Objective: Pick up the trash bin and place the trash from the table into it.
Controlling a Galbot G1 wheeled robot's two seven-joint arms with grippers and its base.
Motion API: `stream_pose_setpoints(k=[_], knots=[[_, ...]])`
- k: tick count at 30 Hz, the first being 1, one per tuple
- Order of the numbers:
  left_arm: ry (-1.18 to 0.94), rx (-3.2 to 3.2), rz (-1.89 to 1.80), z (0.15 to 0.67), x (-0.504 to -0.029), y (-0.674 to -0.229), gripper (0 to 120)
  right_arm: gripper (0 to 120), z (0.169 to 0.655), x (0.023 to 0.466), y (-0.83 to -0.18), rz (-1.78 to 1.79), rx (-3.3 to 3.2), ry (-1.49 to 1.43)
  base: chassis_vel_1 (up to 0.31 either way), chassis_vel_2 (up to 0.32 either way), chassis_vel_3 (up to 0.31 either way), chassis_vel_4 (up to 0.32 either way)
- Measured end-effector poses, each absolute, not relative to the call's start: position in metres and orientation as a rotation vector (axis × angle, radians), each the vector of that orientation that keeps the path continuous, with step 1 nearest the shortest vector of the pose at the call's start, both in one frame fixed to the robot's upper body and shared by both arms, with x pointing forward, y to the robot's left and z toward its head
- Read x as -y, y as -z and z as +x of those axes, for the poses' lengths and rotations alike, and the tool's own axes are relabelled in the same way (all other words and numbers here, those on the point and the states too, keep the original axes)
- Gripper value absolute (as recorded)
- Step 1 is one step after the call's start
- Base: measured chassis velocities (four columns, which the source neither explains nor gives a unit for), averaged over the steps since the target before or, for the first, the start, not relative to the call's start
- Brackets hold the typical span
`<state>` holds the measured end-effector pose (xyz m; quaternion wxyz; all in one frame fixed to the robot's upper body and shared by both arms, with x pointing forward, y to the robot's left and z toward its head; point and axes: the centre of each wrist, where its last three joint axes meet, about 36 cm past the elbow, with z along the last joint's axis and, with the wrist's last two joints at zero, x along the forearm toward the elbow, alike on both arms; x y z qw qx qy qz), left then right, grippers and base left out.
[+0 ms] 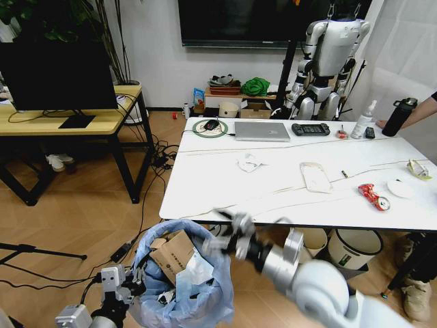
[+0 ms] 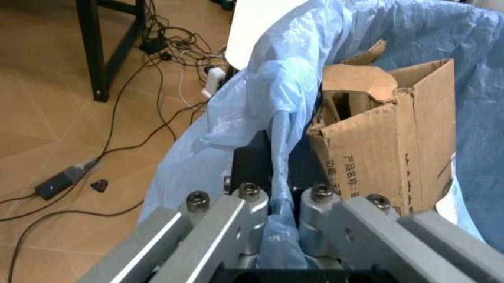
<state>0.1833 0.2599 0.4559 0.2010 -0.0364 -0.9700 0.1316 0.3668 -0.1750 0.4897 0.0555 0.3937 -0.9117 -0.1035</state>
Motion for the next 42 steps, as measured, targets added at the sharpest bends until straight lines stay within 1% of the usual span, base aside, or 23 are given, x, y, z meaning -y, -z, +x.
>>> stream_pose_setpoints(k=[1,7,8,9,10,11,13,14,16,18,25,35,38,39,41,42], knots=[[-0.368,2.71,-0.102,0.183,-0.26,-0.456,0,100,0.367,0.175,-0.49,1.195,2.767,0.314,0.0,0.0,0.0,0.0],[-0.372,2.716,-0.09,0.182,-0.26,-0.458,0,100,0.475,0.19,-0.493,0.767,2.894,0.332,0.0,0.0,0.0,0.0],[-0.373,2.717,-0.089,0.182,-0.26,-0.458,0,100,0.491,0.191,-0.495,0.721,2.903,0.336,0.0,0.0,0.0,0.0],[-0.373,2.717,-0.089,0.182,-0.26,-0.458,0,100,0.491,0.191,-0.495,0.721,2.903,0.336,0.0,0.0,0.0,0.0],[-0.374,2.718,-0.085,0.182,-0.26,-0.458,0,100,0.506,0.191,-0.495,0.68,2.904,0.343,0.0,0.0,0.0,0.0],[-0.375,2.72,-0.082,0.182,-0.26,-0.459,0,100,0.533,0.188,-0.49,0.614,2.894,0.355,0.0,0.0,0.0,0.0],[-0.376,2.72,-0.075,0.181,-0.261,-0.46,0,100,0.567,0.184,-0.477,0.534,2.876,0.344,0.0,0.0,0.0,0.0],[-0.376,2.72,-0.075,0.181,-0.261,-0.46,0,100,0.567,0.184,-0.477,0.534,2.876,0.344,0.0,0.0,0.0,0.0],[-0.375,2.721,-0.066,0.18,-0.261,-0.461,0,100,0.594,0.179,-0.464,0.486,2.851,0.322,0.0,0.0,0.0,0.0],[-0.376,2.724,-0.058,0.179,-0.261,-0.462,0,100,0.61,0.178,-0.455,0.449,2.842,0.283,0.0,0.0,0.0,0.0],[-0.385,2.729,-0.039,0.177,-0.259,-0.463,0,100,0.639,0.195,-0.415,0.291,2.795,0.113,0.0,0.0,0.0,0.0],[-0.39,2.729,-0.033,0.175,-0.258,-0.463,0,99,0.658,0.212,-0.402,0.207,2.766,0.105,0.0,0.0,0.0,0.0],[-0.389,2.73,-0.033,0.175,-0.257,-0.463,0,88,0.66,0.213,-0.4,0.207,2.759,0.103,0.0,0.0,0.0,0.0],[-0.389,2.73,-0.033,0.175,-0.257,-0.463,0,88,0.66,0.213,-0.4,0.207,2.759,0.103,0.0,0.0,0.0,0.0],[-0.389,2.731,-0.034,0.175,-0.257,-0.463,0,84,0.659,0.213,-0.4,0.208,2.758,0.103,0.0,0.0,0.0,0.0],[-0.388,2.733,-0.035,0.175,-0.257,-0.464,0,75,0.658,0.213,-0.397,0.208,2.752,0.105,0.0,0.0,0.0,0.0]])
